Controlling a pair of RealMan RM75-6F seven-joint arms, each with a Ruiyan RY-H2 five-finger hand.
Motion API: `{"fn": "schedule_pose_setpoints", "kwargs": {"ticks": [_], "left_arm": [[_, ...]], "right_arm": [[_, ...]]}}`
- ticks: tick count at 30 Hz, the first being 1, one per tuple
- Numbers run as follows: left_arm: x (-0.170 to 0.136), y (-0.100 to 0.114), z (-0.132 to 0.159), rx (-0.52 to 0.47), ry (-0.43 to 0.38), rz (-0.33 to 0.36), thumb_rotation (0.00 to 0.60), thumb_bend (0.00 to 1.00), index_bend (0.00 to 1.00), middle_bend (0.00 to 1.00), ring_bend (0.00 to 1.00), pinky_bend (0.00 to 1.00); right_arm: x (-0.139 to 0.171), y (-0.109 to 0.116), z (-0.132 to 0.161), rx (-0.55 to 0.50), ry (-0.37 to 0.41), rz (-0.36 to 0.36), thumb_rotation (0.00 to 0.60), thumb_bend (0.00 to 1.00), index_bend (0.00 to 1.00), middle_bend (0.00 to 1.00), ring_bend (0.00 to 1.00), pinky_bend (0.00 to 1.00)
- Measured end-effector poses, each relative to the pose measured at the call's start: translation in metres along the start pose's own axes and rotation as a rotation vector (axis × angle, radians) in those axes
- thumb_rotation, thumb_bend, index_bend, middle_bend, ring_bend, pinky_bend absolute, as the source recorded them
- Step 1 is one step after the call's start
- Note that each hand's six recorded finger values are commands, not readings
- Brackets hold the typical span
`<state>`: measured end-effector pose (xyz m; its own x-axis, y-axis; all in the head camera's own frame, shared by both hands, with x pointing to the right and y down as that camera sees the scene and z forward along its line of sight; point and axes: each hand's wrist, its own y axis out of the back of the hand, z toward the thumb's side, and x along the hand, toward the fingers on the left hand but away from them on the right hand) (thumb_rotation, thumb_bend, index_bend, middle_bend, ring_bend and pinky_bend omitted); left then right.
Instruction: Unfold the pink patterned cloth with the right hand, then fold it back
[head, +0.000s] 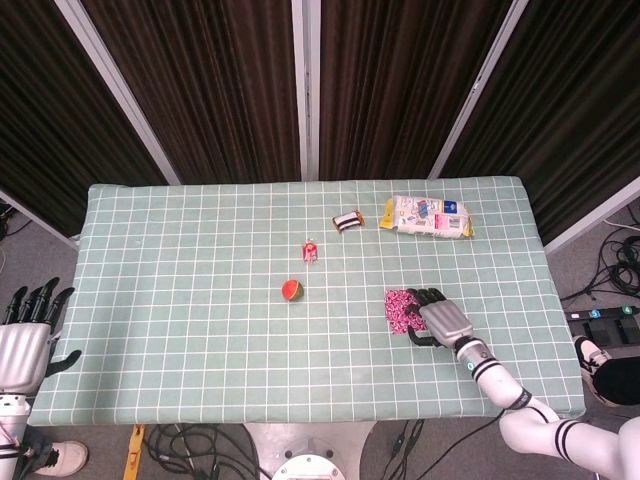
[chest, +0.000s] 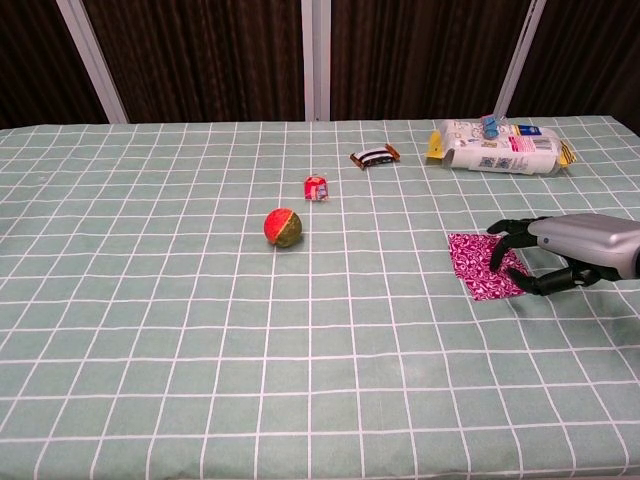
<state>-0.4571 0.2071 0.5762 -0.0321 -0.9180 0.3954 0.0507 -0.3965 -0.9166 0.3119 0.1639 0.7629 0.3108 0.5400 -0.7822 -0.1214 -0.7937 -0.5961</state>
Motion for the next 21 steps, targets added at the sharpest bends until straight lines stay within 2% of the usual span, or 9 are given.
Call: {"fn": "schedule_pose_setpoints", "kwargs": {"ticks": [4, 8, 12, 21], "left_arm": [[-0.001, -0.001, -0.001, -0.001, 0.000, -0.001, 0.600, 0.00, 0.18, 0.15, 0.12, 0.07], [-0.001, -0.002, -0.001, -0.003, 0.000, -0.001, 0.600, 0.00, 0.18, 0.15, 0.12, 0.07], [-0.002, -0.002, -0.001, -0.006, 0.000, 0.001, 0.600, 0.00, 0.18, 0.15, 0.12, 0.07], [-0.004, -0.004, -0.004, -0.011, 0.008, -0.005, 0.600, 0.00, 0.18, 0.15, 0.12, 0.07]], "right_arm": [[0.014, -0.001, 0.003, 0.019, 0.018, 0.011, 0.178, 0.50, 0.29, 0.00, 0.00, 0.00], [0.024, 0.008, 0.002, 0.030, 0.018, -0.008, 0.179, 0.50, 0.30, 0.00, 0.00, 0.00], [0.019, 0.017, 0.000, 0.020, 0.001, -0.033, 0.180, 0.50, 0.30, 0.00, 0.00, 0.00], [0.000, 0.016, -0.005, 0.040, -0.030, -0.041, 0.177, 0.50, 0.30, 0.00, 0.00, 0.00]]}}
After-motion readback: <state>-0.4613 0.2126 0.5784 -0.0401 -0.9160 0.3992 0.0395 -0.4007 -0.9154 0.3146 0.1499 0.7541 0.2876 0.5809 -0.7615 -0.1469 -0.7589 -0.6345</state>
